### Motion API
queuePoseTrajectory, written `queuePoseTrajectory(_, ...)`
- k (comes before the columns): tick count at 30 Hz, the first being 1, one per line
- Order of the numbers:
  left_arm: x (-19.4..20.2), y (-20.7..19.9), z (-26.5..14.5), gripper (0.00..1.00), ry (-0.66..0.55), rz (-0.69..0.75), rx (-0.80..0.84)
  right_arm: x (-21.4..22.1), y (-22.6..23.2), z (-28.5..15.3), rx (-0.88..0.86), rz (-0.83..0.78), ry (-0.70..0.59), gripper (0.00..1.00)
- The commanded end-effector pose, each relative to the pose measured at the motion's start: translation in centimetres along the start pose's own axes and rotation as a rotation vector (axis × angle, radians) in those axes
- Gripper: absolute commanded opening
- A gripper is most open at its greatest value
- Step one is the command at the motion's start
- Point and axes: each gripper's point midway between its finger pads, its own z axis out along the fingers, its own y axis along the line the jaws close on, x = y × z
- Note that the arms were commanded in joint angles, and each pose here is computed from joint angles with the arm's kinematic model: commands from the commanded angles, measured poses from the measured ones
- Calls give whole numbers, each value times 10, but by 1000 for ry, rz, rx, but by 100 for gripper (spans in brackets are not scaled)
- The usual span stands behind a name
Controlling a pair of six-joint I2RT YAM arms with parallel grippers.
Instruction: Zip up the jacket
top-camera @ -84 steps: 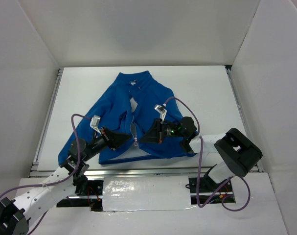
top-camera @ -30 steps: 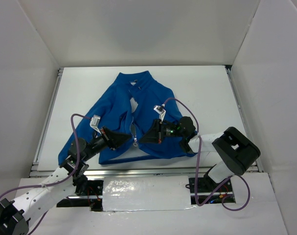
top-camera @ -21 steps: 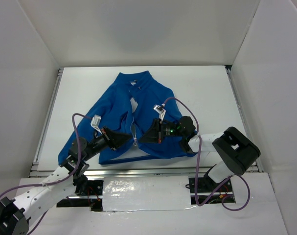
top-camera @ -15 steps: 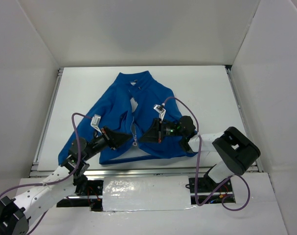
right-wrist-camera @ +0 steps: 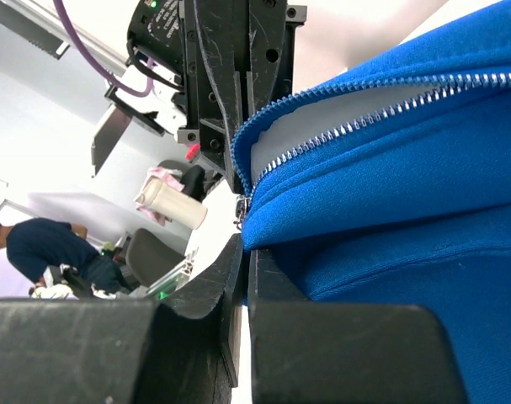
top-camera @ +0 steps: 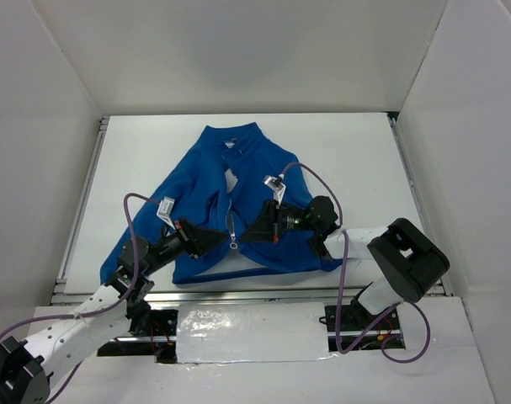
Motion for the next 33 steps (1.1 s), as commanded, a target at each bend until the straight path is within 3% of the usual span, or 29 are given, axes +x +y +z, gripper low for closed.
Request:
queuePoseTrajectory(1, -10, -34, 1, 0, -11, 40, 134, -33, 62, 1, -212, -344, -82, 0)
queuePoseTrajectory(16, 8, -45, 1, 0, 95, 46, 229, -35, 60, 3, -229, -313, -15, 0)
queuePoseTrajectory(33, 37, -10, -2, 0, 218, 79, 137, -29, 59, 2, -176, -270, 47, 0)
